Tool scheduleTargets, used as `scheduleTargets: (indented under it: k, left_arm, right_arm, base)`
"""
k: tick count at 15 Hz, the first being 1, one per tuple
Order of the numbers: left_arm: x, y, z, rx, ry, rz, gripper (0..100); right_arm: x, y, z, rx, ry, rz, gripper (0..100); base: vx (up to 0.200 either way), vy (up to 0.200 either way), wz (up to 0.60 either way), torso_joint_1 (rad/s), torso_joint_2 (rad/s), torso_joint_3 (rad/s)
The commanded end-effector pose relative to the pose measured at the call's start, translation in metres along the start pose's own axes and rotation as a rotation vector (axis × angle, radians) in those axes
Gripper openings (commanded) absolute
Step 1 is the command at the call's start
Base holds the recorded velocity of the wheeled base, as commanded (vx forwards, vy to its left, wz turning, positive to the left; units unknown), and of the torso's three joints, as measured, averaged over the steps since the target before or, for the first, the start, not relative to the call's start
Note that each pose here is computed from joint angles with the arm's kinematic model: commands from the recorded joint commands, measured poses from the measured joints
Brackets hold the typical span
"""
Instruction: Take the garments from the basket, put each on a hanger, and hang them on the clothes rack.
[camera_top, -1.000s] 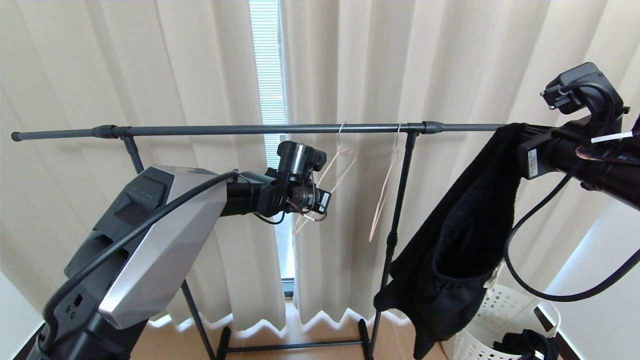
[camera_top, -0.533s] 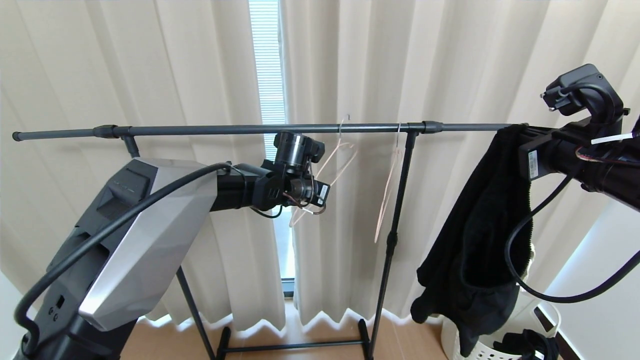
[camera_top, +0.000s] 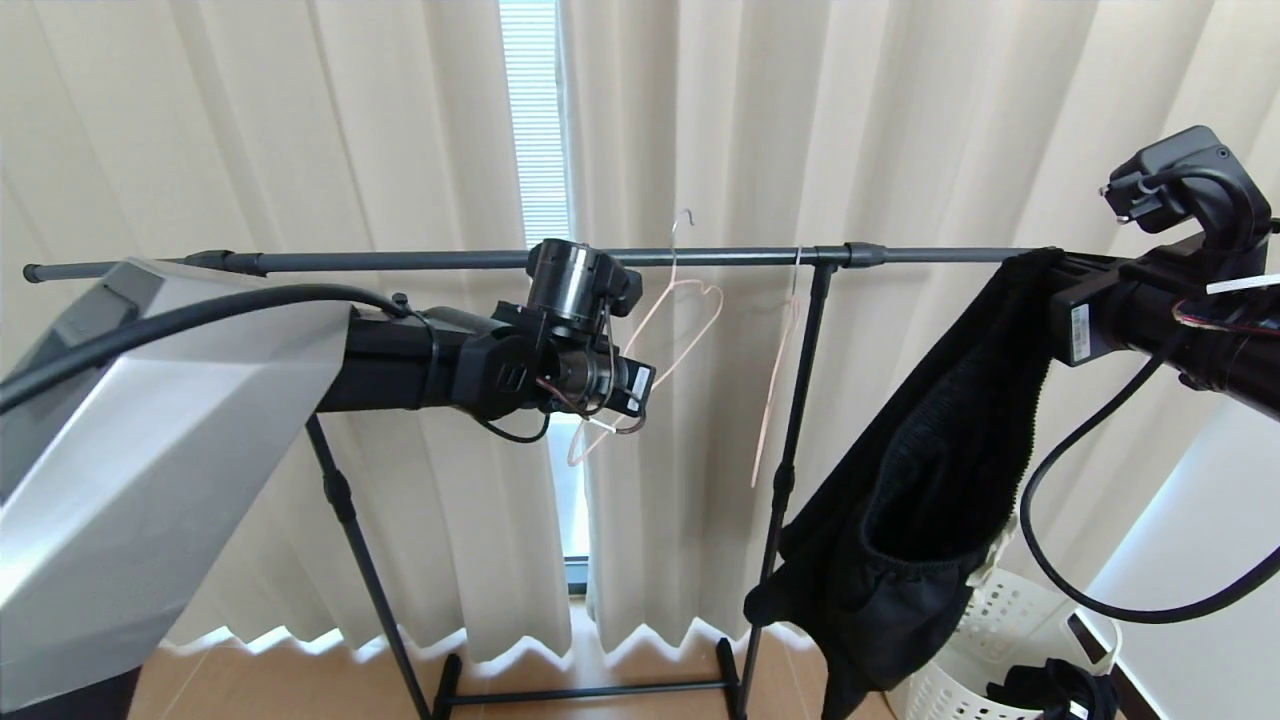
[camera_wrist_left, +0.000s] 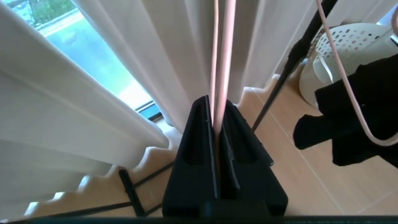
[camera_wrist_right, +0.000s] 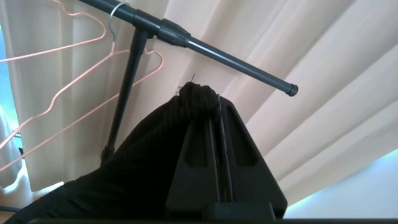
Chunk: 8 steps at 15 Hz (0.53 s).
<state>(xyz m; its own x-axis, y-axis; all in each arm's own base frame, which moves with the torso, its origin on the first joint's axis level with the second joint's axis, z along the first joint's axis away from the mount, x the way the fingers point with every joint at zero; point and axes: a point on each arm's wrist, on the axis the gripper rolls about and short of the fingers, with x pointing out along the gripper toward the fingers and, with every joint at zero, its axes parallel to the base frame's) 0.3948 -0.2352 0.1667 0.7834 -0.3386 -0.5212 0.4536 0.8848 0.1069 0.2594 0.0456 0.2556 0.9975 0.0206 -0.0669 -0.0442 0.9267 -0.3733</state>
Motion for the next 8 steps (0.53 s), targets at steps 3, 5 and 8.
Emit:
scheduleTargets:
  k: [3, 5, 8]
  left_arm:
    - [-0.049, -0.001, 0.003, 0.005, -0.011, -0.019, 0]
    - [-0.059, -0.003, -0.001, -0.013, -0.010, -0.024, 0]
    - [-0.085, -0.008, -0.020, -0.039, -0.010, -0.041, 0]
  right_arm:
    - [-0.007, -0.002, 0.004, 0.002, -0.017, -0.006, 0]
    - [-0.008, -0.002, 0.003, 0.002, -0.013, -0.005, 0]
    - [-0.009, 0.001, -0.005, -0.003, 0.011, 0.003, 0]
  base:
    - [0.000, 0.000, 0.00, 0.000, 0.00, 0.000]
    - [0.000, 0.000, 0.00, 0.000, 0.00, 0.000]
    - [0.000, 0.000, 0.00, 0.000, 0.00, 0.000]
